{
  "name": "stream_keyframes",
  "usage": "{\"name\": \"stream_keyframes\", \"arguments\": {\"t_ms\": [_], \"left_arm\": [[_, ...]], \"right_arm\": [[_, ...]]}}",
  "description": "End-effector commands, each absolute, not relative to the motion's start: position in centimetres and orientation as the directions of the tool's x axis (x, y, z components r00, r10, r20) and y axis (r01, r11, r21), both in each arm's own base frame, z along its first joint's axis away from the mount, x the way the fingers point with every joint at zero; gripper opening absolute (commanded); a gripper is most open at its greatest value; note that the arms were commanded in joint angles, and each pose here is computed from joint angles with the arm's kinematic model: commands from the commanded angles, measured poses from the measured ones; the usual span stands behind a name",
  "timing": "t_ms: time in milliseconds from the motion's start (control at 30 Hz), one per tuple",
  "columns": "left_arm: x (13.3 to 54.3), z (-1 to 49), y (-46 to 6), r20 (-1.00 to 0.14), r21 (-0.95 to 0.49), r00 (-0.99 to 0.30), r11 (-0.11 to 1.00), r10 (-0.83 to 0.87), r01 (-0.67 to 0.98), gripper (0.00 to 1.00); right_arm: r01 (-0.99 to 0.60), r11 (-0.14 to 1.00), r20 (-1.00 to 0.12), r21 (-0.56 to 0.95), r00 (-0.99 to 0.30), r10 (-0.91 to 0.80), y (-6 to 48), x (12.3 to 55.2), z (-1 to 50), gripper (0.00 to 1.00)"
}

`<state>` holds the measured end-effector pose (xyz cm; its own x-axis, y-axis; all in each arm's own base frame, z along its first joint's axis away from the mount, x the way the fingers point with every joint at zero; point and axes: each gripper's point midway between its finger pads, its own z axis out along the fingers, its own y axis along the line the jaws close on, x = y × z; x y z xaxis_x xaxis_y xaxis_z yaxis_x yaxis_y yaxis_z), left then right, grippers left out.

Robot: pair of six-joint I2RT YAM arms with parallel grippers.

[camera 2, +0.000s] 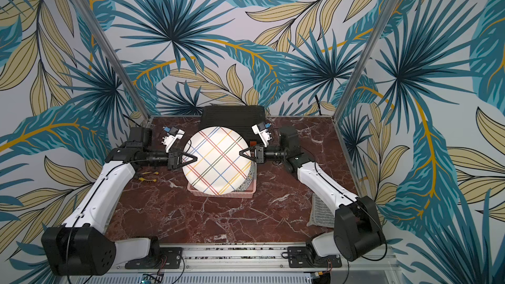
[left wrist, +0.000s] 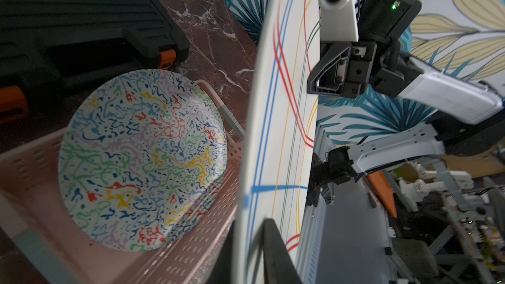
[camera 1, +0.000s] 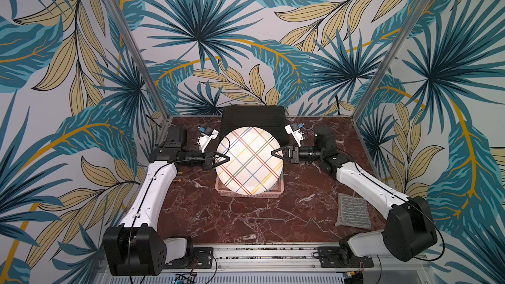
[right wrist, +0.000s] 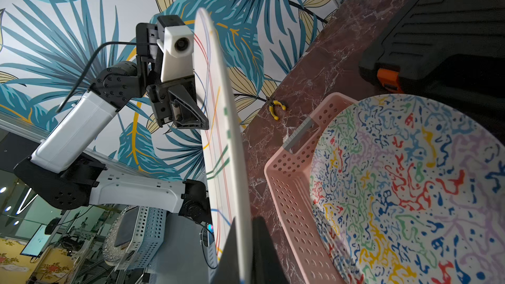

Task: Wipe the wet plate dry
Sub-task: Pick up the plate from the bin.

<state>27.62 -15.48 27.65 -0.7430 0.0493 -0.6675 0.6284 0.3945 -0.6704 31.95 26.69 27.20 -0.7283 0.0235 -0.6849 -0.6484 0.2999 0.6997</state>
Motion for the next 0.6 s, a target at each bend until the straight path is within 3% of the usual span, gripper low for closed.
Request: {"name": "stream_keyframes", "arguments": {"t_ms": [0, 33, 133, 300, 433, 567], "left_arm": [[28.1, 28.2, -15.7, -0.740, -0.592, -0.669, 0.407, 0.068, 0.696, 0.00], [28.3, 28.0, -15.6, -0.744, -0.584, -0.664, 0.415, 0.069, 0.698, 0.00], [28.3, 27.9, -15.6, -0.749, -0.579, -0.659, 0.415, 0.070, 0.702, 0.00], [28.5, 27.5, -15.5, -0.750, -0.576, -0.658, 0.421, 0.070, 0.701, 0.00], [29.0, 27.3, -15.4, -0.751, -0.573, -0.658, 0.438, 0.058, 0.693, 0.00], [29.1, 27.8, -15.4, -0.757, -0.568, -0.651, 0.439, 0.053, 0.696, 0.00]], "right_arm": [[-0.575, 0.417, -0.652, 0.704, -0.756, 0.061, 26.2, 33.5, 25.3, 0.13], [-0.567, 0.432, -0.652, 0.702, -0.755, 0.067, 26.1, 33.6, 25.1, 0.14], [-0.514, 0.518, -0.646, 0.684, -0.757, 0.101, 25.0, 34.4, 24.5, 0.30], [-0.293, 0.768, -0.651, 0.569, -0.732, 0.203, 20.0, 35.8, 22.3, 0.54], [0.123, 0.916, -0.626, 0.383, -0.694, 0.355, 11.8, 34.8, 19.0, 0.57], [0.432, 0.872, -0.596, 0.232, -0.646, 0.478, 5.7, 30.9, 16.1, 0.59]]}}
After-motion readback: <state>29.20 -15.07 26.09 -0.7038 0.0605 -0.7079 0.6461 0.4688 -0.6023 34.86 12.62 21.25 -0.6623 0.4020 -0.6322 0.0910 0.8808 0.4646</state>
